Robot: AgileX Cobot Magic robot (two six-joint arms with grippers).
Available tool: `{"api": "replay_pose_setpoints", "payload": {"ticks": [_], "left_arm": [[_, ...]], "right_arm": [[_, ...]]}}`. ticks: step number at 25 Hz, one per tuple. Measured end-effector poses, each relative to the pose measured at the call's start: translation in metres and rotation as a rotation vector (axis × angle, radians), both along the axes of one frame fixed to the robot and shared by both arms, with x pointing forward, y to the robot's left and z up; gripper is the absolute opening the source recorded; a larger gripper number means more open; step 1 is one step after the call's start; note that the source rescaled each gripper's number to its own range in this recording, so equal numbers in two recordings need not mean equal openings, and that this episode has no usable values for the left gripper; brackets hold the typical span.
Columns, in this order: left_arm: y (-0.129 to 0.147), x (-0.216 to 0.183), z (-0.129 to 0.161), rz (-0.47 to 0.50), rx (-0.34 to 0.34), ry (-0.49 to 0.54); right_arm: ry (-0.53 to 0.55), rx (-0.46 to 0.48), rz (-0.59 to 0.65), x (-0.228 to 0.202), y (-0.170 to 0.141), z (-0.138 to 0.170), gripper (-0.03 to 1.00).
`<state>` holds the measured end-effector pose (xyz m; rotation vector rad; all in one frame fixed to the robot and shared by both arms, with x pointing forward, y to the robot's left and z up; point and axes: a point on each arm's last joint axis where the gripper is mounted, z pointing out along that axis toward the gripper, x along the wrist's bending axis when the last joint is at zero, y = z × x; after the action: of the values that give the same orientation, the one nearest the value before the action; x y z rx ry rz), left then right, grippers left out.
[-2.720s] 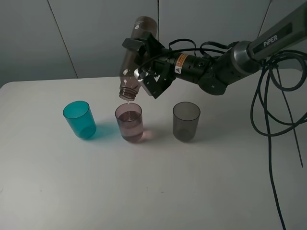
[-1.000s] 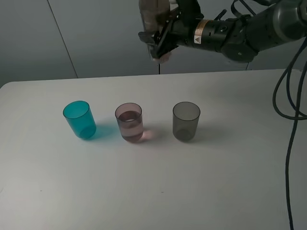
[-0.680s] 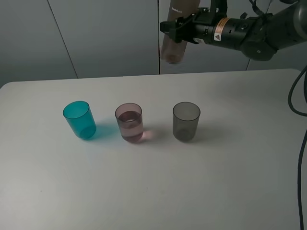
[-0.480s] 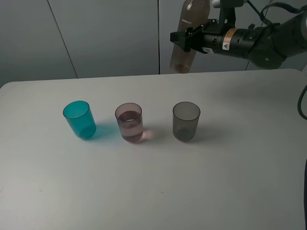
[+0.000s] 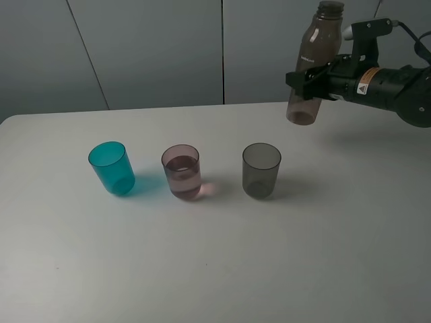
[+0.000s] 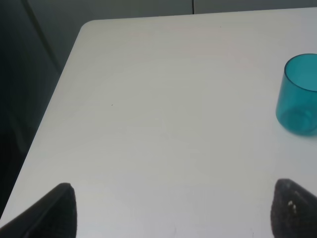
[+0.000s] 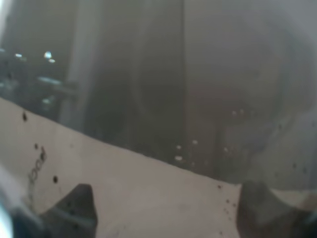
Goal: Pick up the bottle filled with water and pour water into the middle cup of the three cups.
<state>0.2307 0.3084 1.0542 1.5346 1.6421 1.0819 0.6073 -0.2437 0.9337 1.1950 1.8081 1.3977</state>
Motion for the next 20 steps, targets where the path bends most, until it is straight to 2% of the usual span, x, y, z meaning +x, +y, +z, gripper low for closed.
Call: {"api": "replay_pose_setpoints", "payload": {"ticks": [13,17,20], "left_arm": [[0.000,0.000,0.000,0.000,0.000,0.000],[0.000,0.000,0.000,0.000,0.000,0.000],[0.000,0.000,0.000,0.000,0.000,0.000]], "right_arm": [[-0.036,-0.107,-0.154,-0.013,-0.023,-0.019,0.02],[-0.046,-0.087,-0.159,-0.010,-0.023,-0.034,0.02],[-0.065,-0.040,-0.212,-0.007,-0.026,-0.043,0.02]]}}
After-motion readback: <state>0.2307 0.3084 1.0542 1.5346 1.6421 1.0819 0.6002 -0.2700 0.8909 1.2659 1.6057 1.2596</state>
